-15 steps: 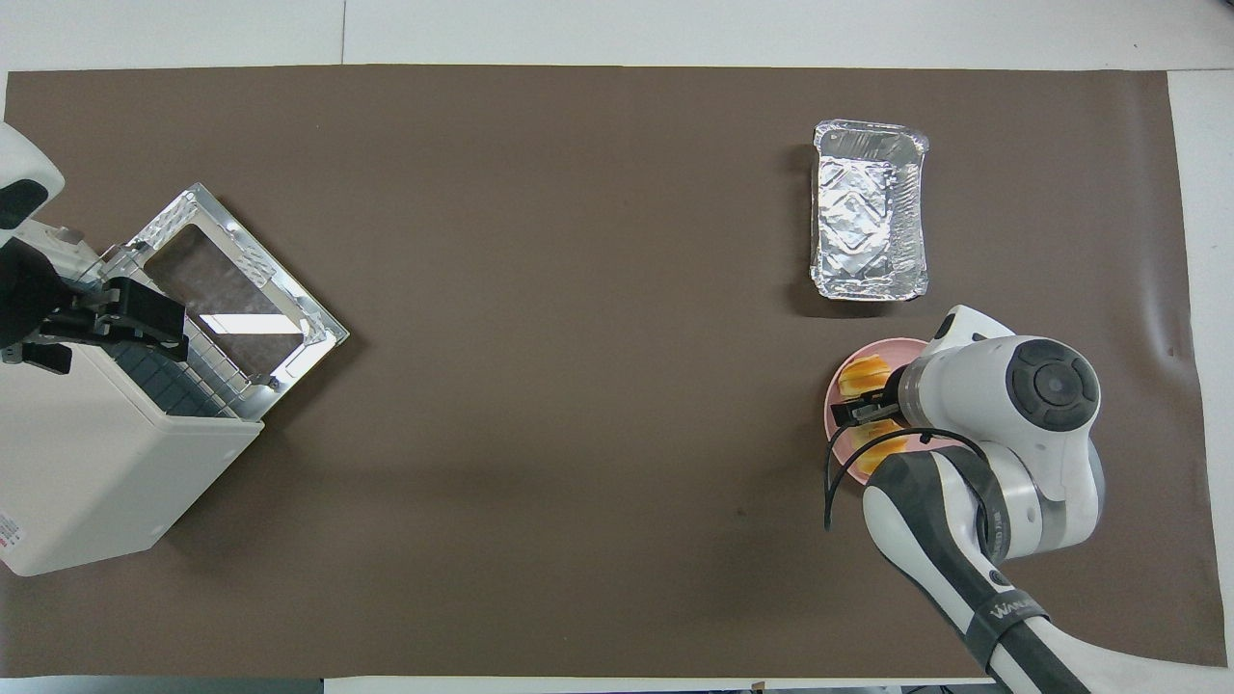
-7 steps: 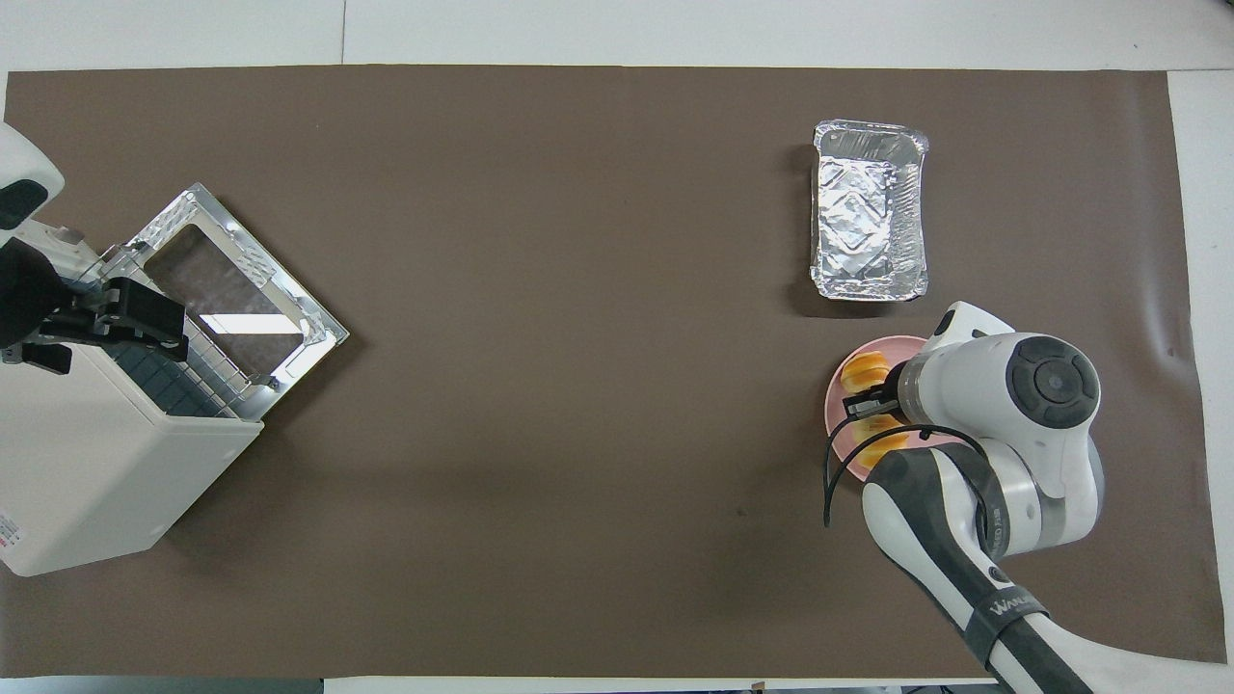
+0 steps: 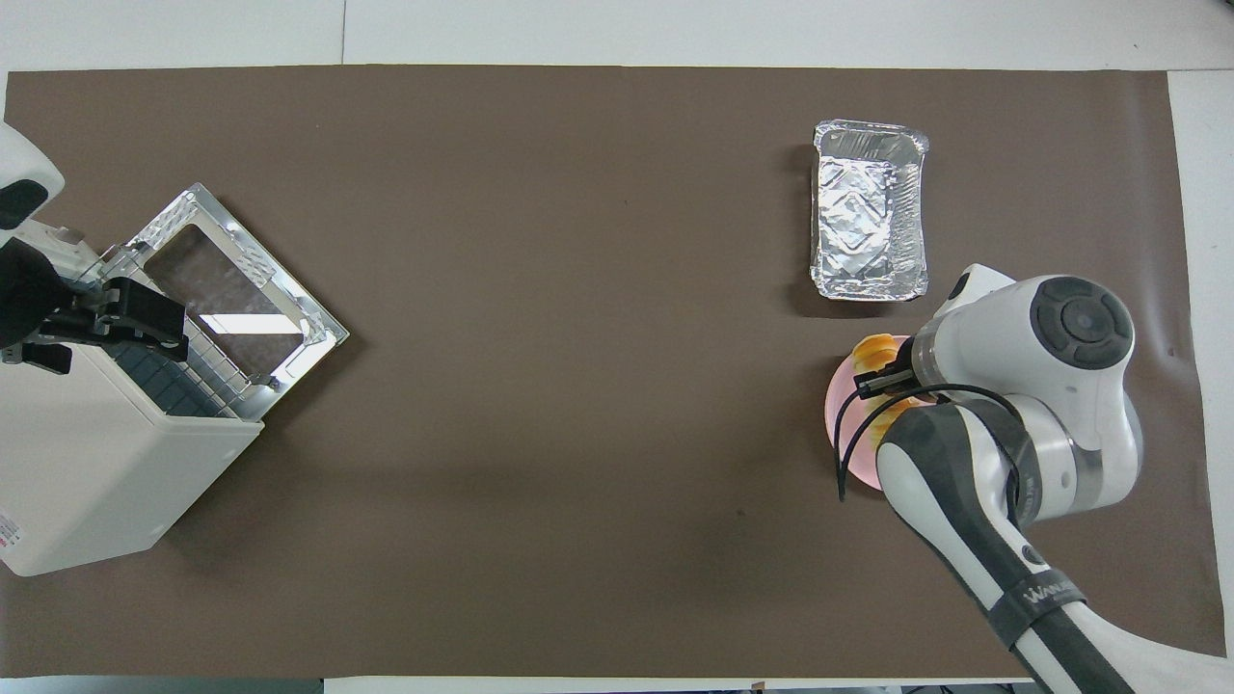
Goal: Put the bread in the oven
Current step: 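Carry the bread with the right gripper and lower it into the foil tray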
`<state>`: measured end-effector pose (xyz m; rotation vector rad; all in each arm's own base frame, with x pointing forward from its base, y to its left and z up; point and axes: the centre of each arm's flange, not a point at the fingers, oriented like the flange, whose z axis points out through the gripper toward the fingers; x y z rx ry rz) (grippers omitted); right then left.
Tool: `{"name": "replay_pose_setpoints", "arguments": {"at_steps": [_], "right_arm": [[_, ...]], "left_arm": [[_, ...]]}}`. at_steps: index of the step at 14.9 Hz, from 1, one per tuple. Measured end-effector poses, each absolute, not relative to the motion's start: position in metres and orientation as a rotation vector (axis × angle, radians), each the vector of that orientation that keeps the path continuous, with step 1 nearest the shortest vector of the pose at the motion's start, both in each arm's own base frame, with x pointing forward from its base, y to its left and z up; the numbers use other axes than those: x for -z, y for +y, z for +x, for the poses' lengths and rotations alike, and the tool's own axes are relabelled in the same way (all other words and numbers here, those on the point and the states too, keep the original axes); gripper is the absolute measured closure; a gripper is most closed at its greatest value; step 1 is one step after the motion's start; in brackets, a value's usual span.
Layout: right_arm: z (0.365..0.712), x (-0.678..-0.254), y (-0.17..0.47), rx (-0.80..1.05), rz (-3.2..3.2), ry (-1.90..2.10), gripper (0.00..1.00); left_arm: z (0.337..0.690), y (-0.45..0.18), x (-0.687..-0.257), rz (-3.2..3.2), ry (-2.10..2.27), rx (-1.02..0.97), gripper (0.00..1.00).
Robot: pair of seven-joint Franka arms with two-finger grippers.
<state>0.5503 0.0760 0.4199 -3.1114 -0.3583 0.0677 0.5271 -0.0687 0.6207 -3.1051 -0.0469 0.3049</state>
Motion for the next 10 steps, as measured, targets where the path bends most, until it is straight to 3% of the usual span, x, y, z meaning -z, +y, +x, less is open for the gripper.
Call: {"name": "replay_pose_setpoints", "arguments": {"at_steps": [4, 7, 10], "right_arm": [[0.606, -0.455, 0.067, 0.051, -3.11, -0.312, 0.87], [0.653, -0.443, 0.063, 0.071, -3.107, -0.287, 0.87], [0.698, -0.404, 0.053, 0.037, -3.111, -0.247, 0.87]], "left_arm": [[0.527, -0.069, -0.621, -3.105, -0.047, -0.305, 0.0], [0.527, -0.069, -0.621, -3.105, -0.047, -0.305, 0.0], [0.527, -0.069, -0.621, -3.105, -0.047, -0.305, 0.0]]}}
